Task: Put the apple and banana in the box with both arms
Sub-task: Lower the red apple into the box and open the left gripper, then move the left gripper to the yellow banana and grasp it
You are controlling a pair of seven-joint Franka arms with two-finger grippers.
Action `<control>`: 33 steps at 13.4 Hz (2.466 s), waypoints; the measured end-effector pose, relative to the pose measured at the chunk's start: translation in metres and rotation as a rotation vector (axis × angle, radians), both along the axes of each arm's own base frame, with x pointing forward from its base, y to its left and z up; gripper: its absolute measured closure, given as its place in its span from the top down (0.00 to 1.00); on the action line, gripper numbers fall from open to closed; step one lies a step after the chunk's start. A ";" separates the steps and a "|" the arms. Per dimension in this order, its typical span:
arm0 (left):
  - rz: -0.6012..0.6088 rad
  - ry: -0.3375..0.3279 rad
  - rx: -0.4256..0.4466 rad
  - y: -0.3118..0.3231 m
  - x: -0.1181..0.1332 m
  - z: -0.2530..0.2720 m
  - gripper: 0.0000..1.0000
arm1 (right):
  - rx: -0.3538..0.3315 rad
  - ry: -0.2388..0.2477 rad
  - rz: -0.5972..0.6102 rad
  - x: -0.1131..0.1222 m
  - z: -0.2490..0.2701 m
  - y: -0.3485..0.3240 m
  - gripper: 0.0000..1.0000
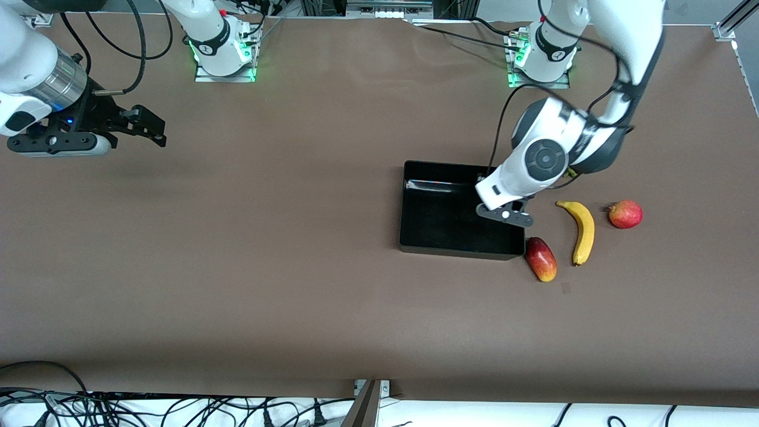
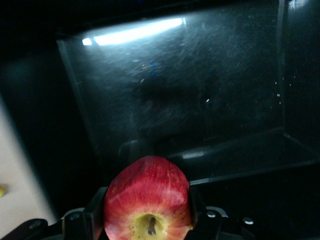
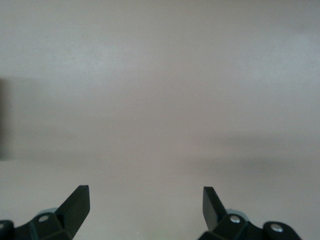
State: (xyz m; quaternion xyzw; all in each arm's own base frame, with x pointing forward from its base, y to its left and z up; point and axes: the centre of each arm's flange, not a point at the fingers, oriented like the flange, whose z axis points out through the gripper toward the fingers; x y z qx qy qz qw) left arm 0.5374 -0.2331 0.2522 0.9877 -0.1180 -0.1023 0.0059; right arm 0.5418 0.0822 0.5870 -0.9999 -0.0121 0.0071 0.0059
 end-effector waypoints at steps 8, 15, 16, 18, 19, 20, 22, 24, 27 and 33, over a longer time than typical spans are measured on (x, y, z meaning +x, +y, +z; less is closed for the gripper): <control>0.025 0.022 0.032 0.001 0.000 0.002 1.00 | -0.013 -0.021 -0.002 0.002 0.010 -0.003 1.00; 0.067 0.008 0.271 0.115 0.067 0.111 1.00 | -0.013 -0.020 -0.004 0.002 0.009 -0.004 1.00; 0.053 0.021 0.268 0.140 0.076 0.100 1.00 | -0.013 -0.019 -0.004 0.003 0.009 -0.004 1.00; 0.024 0.037 0.221 0.194 0.094 0.066 1.00 | -0.014 -0.016 -0.007 0.004 0.007 -0.006 1.00; 0.014 0.043 0.198 0.217 0.098 0.047 1.00 | -0.014 -0.014 -0.008 0.004 0.006 -0.006 1.00; 0.008 0.052 0.180 0.234 0.101 0.028 1.00 | -0.015 -0.013 -0.008 0.005 0.005 -0.006 1.00; 0.002 0.062 0.152 0.252 0.104 -0.008 1.00 | -0.015 -0.012 -0.009 0.005 0.004 -0.007 1.00; -0.030 0.050 0.119 0.259 0.106 -0.039 1.00 | -0.015 -0.012 -0.009 0.005 0.004 -0.007 1.00; -0.065 0.057 0.091 0.270 0.099 -0.064 0.71 | -0.015 -0.012 -0.009 0.005 0.004 -0.007 1.00; -0.082 0.080 0.083 0.267 0.095 -0.066 0.33 | -0.015 -0.012 -0.010 0.005 0.004 -0.007 1.00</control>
